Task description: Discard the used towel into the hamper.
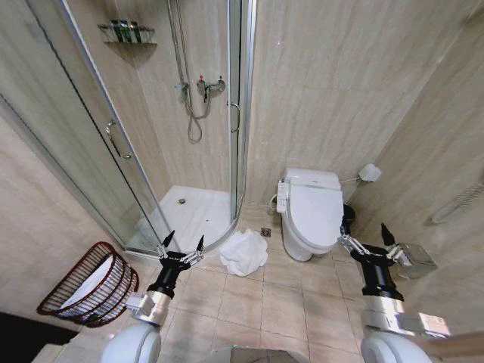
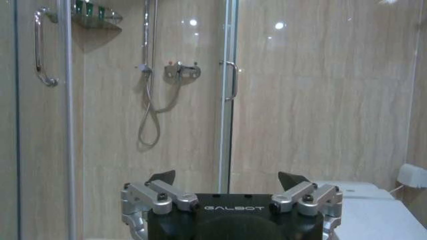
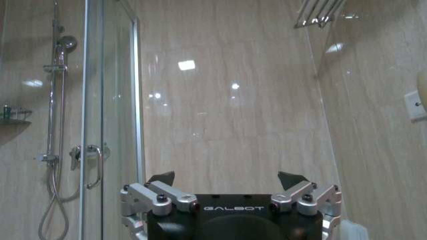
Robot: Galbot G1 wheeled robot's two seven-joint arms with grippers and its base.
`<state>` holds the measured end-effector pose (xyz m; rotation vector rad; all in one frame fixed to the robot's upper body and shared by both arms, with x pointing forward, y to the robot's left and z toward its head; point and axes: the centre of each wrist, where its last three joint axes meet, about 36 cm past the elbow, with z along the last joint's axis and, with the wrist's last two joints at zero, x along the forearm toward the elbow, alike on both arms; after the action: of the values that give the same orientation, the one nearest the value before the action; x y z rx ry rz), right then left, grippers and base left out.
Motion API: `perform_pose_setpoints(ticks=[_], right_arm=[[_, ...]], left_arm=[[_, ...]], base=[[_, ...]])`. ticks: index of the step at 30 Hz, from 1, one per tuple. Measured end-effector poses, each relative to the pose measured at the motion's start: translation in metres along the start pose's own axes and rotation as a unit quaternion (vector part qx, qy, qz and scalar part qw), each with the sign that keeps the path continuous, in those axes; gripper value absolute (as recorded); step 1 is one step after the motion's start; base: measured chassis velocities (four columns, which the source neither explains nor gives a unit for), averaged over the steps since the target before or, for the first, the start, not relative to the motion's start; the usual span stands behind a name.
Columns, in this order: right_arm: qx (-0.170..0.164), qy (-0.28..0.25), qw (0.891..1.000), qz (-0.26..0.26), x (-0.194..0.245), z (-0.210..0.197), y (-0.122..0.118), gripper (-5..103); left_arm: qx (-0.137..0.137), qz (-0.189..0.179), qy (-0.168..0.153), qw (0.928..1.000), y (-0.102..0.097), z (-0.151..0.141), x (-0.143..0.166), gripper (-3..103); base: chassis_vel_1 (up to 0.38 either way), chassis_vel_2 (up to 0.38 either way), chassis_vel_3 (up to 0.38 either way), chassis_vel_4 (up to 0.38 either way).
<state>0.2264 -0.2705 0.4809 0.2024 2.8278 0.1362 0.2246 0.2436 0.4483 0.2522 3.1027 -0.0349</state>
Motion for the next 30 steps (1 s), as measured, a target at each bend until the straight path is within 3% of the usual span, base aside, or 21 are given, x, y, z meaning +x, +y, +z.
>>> perform_pose_setpoints(ticks=[19, 30], right_arm=[[-0.021, -0.029, 0.999, -0.005, 0.0002, 0.0045, -0.0021, 100], [-0.013, -0.054, 0.998, 0.003, 0.0001, 0.0052, -0.0029, 100]], left_arm=[[0.0, 0.0, 0.0, 1.0, 0.0, 0.0, 0.0, 100], [0.0, 0.0, 0.0, 1.0, 0.0, 0.0, 0.0, 100]], base=[[0.0, 0.0, 0.0, 0.0], [0.0, 0.0, 0.0, 0.0]])
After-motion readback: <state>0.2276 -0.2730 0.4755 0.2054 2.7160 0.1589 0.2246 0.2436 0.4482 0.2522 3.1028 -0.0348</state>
